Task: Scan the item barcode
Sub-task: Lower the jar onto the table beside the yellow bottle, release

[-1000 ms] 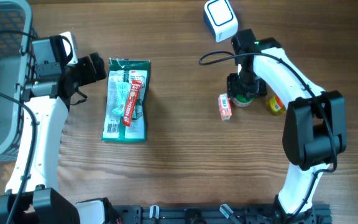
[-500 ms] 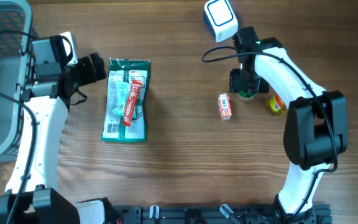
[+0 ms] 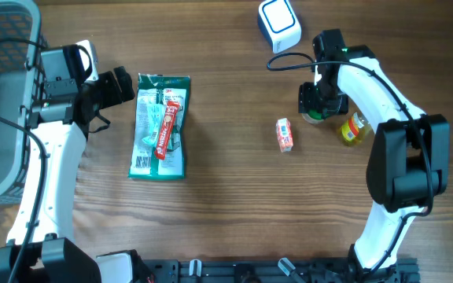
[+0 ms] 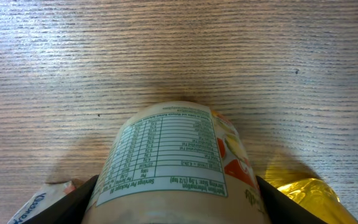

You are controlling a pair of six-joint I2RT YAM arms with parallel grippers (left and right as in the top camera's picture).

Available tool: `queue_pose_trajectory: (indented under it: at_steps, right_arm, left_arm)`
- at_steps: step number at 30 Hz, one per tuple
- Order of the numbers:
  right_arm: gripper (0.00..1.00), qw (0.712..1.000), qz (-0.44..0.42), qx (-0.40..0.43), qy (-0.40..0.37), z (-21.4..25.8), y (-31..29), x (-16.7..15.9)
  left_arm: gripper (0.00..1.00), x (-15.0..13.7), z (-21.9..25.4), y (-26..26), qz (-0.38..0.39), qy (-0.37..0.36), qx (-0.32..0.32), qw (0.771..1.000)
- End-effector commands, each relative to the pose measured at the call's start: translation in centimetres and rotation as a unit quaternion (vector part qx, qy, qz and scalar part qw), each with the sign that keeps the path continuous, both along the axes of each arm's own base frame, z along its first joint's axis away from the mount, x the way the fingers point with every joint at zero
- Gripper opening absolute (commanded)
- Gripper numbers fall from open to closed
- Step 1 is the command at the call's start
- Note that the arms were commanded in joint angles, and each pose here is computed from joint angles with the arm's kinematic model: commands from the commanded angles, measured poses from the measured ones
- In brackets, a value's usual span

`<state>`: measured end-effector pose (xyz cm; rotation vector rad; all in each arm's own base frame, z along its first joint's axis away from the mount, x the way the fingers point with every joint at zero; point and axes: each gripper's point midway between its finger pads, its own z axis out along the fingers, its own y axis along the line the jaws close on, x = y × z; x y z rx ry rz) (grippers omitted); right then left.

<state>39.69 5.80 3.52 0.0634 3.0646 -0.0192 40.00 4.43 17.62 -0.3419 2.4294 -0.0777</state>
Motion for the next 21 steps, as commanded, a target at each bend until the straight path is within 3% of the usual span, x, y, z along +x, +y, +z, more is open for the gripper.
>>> queue_pose_trajectory:
  at_steps: [1, 4, 8, 13, 17, 19, 21]
  right_arm:
    - [0.8, 1.0, 0.009, 0.008, 0.0, -0.1, 0.4, 0.0]
    - [0.87, 1.0, 0.009, 0.008, -0.003, 0.0, 0.4, 0.1]
    - [0.87, 1.0, 0.009, 0.01, -0.015, 0.6, 0.5, 0.9]
    - [0.87, 0.998, 0.01, 0.018, -0.063, 7.5, 1.0, 3.0]
    - [0.87, 0.998, 0.012, 0.039, -0.052, 10.2, 1.5, 1.5]
    - [0.82, 0.997, 0.014, 0.072, -0.013, 10.2, 2.5, -0.5]
    - [0.71, 0.994, 0.017, 0.105, 0.014, 9.7, 3.7, -1.7]
  left_arm:
    - [1.0, 0.2, 1.2, 0.0, -0.007, -0.014, 0.004, 1.0]
    - [1.0, 0.2, 1.2, 0.0, -0.007, -0.014, 0.004, 1.0]
    - [1.0, 0.2, 1.1, 0.0, -0.007, -0.014, 0.004, 1.0]
    - [1.0, 0.2, 1.1, 0.0, -0.007, -0.014, 0.004, 1.0]
    - [1.0, 0.2, 1.2, 0.0, -0.007, -0.014, 0.004, 1.0]
    - [1.0, 0.2, 1.2, 0.0, -0.007, -0.014, 0.004, 1.0]
    - [1.0, 0.2, 1.1, 0.0, -0.007, -0.014, 0.004, 1.0]
